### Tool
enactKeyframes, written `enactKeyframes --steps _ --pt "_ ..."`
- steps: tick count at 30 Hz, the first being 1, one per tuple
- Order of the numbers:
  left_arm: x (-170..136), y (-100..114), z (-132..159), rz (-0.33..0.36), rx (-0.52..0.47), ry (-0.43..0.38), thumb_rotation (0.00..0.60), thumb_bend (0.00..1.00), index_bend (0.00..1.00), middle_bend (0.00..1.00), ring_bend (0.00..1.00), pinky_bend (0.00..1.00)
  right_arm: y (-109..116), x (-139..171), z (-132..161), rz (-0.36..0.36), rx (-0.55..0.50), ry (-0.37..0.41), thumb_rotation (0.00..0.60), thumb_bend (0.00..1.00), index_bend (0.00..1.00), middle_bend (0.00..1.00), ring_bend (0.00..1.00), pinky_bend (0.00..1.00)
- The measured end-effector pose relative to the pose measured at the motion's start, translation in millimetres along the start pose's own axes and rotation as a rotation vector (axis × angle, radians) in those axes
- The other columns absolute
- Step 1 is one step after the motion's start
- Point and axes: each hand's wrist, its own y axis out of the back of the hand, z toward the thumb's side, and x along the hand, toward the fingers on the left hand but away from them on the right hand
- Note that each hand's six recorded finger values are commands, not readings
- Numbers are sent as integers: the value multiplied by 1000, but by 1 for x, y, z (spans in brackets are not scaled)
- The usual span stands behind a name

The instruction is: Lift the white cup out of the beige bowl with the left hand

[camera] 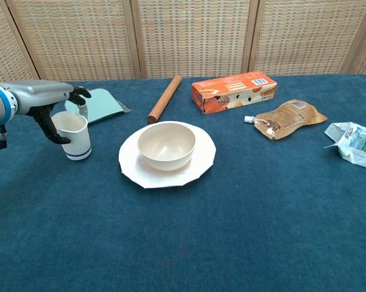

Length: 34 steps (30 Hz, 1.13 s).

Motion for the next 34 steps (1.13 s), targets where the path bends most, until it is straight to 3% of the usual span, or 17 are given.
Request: enactKeyframes --steps 3,5,8,16,22,28,34 --pt "-2 -6 -1 -7 1 -1 600 177 232 0 0 0 0 0 1 -2 1 4 600 125 0 0 0 0" --pt "-3 -7 -2 -5 2 2 600 91 94 0 0 0 1 1 2 -4 2 6 600 126 0 0 0 0" --pt "-6 -5 -5 7 -2 8 600 47 5 0 0 0 1 1 3 -7 1 10 600 125 0 0 0 0" --pt "-28 13 -19 91 -58 36 600 39 0 0 0 0 -2 3 9 5 2 32 600 126 0 0 0 0" --pt "-76 21 -49 226 -82 118 600 39 0 0 0 0 -7 7 15 23 8 54 600 125 0 0 0 0" --pt "-145 4 -84 326 -99 239 600 39 0 0 0 0 -16 7 20 50 28 66 600 126 0 0 0 0" --pt "-199 -23 -95 342 -117 281 600 39 0 0 0 0 -23 11 28 66 46 90 600 126 0 0 0 0"
